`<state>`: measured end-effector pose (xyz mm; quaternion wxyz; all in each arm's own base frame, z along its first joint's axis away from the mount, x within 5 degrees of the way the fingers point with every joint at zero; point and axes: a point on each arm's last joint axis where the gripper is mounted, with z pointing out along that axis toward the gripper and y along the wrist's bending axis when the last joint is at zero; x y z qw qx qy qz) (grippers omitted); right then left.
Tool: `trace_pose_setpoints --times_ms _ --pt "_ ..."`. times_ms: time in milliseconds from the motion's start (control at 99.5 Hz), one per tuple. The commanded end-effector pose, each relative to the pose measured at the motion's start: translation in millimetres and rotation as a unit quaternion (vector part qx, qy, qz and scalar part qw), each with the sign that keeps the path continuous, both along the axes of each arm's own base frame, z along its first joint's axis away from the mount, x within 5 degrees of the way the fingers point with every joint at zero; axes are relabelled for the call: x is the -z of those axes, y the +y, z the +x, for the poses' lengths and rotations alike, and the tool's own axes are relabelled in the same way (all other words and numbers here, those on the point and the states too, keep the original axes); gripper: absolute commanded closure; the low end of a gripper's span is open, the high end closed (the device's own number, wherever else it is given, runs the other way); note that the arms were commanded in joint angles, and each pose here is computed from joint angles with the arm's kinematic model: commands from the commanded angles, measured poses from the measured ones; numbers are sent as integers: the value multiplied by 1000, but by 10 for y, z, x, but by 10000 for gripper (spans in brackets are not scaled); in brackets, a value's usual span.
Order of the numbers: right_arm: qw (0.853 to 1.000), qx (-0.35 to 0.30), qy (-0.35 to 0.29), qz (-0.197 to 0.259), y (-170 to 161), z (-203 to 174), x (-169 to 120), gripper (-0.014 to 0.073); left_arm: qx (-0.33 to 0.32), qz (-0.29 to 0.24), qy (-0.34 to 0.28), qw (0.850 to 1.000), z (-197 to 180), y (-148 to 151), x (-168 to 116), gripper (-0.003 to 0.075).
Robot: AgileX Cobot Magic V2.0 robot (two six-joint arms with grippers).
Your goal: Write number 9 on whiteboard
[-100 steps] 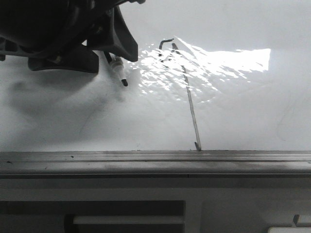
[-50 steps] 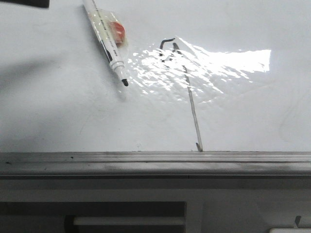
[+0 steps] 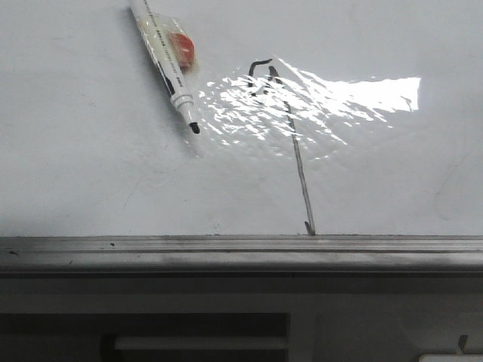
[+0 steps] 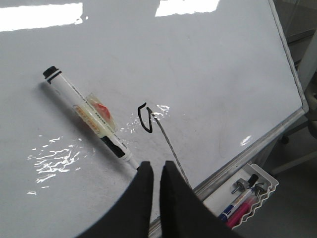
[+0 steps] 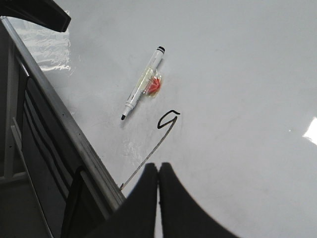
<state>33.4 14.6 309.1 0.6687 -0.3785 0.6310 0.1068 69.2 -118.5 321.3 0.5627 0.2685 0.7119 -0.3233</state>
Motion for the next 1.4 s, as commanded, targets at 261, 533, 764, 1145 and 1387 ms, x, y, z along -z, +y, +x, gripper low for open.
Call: trace_pose_setpoints --times_ms 261,533,764,1145,1387 --pt "999 -2 -38 18 -1 -9 -128 636 16 -16 -1 1000 -31 -9 -83 741" --pt "999 -2 -38 18 -1 -9 -128 636 -84 38 -80 993 113 156 -79 741" --pt "999 -2 -40 18 -1 -8 -130 636 -147 61 -198 967 226 384 106 741" --pt "999 -2 -40 18 -1 -8 -130 636 -164 54 -119 978 11 775 1092 741" --pt "999 -2 -40 18 -1 -8 -130 636 -273 101 -45 956 -53 1000 1343 741"
